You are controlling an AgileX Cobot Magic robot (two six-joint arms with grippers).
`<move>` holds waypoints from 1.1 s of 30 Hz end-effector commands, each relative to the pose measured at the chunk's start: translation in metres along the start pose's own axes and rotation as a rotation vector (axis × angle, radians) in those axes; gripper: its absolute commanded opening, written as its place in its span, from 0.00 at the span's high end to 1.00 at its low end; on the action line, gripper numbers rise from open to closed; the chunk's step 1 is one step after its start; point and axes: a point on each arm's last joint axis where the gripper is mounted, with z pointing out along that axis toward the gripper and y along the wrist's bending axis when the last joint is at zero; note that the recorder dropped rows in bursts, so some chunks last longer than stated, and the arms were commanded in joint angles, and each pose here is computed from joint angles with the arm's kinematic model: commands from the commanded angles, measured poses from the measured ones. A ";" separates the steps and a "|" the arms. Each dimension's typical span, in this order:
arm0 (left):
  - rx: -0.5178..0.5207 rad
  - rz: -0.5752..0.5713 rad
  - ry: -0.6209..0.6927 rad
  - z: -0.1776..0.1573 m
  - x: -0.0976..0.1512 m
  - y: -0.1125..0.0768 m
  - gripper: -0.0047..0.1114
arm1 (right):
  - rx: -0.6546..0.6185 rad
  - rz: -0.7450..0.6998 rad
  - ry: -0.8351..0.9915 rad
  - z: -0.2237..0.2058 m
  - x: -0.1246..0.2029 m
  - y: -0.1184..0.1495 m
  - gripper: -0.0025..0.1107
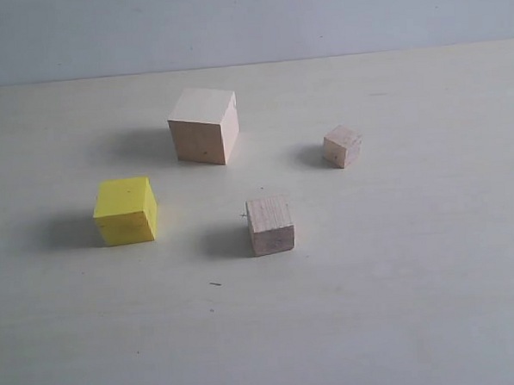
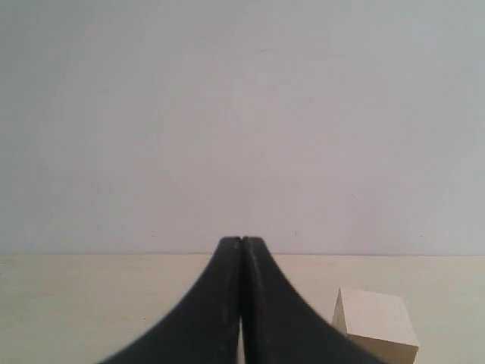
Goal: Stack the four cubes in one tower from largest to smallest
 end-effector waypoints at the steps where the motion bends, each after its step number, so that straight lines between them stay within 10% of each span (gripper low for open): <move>1: 0.003 -0.035 0.063 0.023 -0.009 -0.002 0.96 | -0.266 -0.156 0.167 0.056 -0.005 0.022 0.98; 9: 0.083 -0.014 0.261 0.045 -0.016 -0.027 0.96 | -0.530 0.058 0.703 0.123 0.035 0.030 0.98; 16: 0.158 0.016 0.315 0.055 -0.035 -0.049 0.96 | -0.514 0.264 0.914 0.151 0.088 0.015 0.98; 25: 0.139 -0.141 0.290 0.044 -0.045 -0.048 0.96 | -0.451 0.567 0.793 0.168 0.085 0.014 0.98; 33: 0.129 -0.209 0.297 0.044 -0.044 -0.048 0.96 | -0.502 0.441 0.491 0.183 0.064 0.013 0.98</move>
